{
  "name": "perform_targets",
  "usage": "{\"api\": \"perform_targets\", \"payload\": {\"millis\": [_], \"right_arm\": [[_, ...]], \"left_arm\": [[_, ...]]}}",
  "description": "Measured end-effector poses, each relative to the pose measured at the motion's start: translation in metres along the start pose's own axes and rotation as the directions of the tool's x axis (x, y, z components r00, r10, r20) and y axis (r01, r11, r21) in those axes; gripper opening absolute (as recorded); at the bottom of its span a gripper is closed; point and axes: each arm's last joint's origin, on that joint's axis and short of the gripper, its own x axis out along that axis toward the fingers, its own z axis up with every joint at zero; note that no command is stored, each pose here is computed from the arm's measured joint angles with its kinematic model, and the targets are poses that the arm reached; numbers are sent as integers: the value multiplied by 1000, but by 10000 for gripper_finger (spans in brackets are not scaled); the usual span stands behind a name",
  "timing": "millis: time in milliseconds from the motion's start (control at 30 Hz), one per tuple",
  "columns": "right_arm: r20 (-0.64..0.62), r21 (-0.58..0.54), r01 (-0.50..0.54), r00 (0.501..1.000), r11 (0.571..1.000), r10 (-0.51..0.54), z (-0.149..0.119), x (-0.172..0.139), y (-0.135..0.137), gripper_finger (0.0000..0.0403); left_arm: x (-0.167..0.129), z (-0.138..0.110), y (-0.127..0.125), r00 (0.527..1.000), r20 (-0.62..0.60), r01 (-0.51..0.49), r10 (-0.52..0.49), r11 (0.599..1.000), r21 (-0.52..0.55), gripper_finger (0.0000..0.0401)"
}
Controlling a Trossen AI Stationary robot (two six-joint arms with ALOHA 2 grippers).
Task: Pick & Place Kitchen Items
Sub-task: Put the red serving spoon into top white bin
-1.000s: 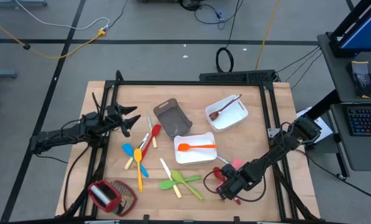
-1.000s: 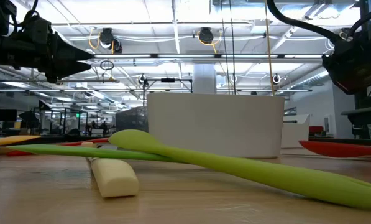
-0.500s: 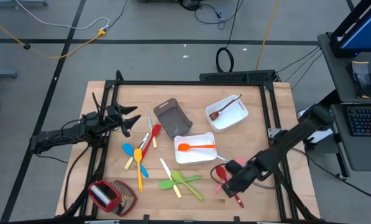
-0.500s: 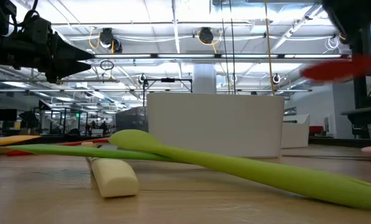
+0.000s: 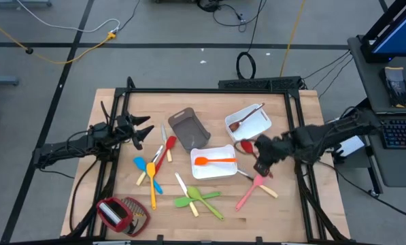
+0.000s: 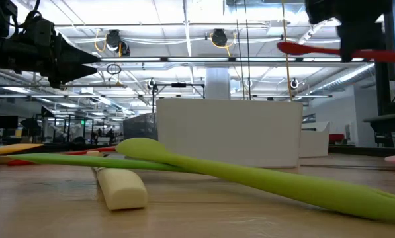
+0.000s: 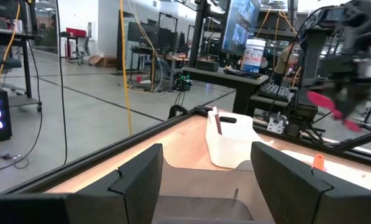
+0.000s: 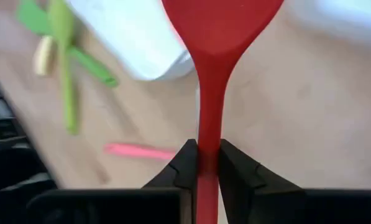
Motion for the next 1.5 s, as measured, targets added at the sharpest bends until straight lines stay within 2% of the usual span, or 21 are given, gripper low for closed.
{"api": "perform_targets", "payload": {"millis": [100,167,233,300,400,500,600,733,867,1000,1100,1167,1367,1500], "right_arm": [[19,-108,80,997,991,-79,14,-1,-18,29],[36,-191,149,989,970,-145,22,-2,-30,29],[54,-273,233,972,933,-227,29,-5,-42,29],[70,-350,324,945,879,-320,37,-9,-52,29],[106,-460,464,875,757,-471,48,-18,-65,29],[173,-559,578,782,594,-598,60,-22,-75,29],[224,-657,621,701,426,-677,74,-17,-82,29],[231,-784,576,618,233,-751,93,-1,-89,29],[170,-896,431,552,104,-816,104,22,-97,29],[124,-953,302,471,28,-873,107,39,-101,29],[110,-967,254,458,11,-882,109,46,-102,29],[104,-971,239,466,12,-879,110,51,-101,29],[84,-984,180,552,20,-830,108,61,-91,29],[93,-984,176,603,18,-792,107,64,-83,29]], "left_arm": [[0,0,0,1000,0,0,0,1000,-6,250],[0,0,0,1000,0,0,0,1000,-6,250],[0,0,0,1000,0,0,0,1000,-6,250],[0,0,0,1000,0,0,0,1000,-8,250],[0,0,0,1000,0,0,0,1000,-11,250],[0,0,0,1000,0,0,0,1000,-29,250],[0,0,0,1000,0,0,0,1000,-29,250],[0,0,0,1000,0,0,0,1000,-30,250],[0,0,0,1000,0,0,0,1000,-31,250],[0,0,0,1000,1,0,0,998,-58,250],[0,0,0,1000,1,0,0,998,-59,250],[0,0,0,1000,0,0,0,998,-58,250],[0,0,0,1000,0,0,0,999,-50,250],[0,0,0,1000,0,0,0,999,-49,250]]}}
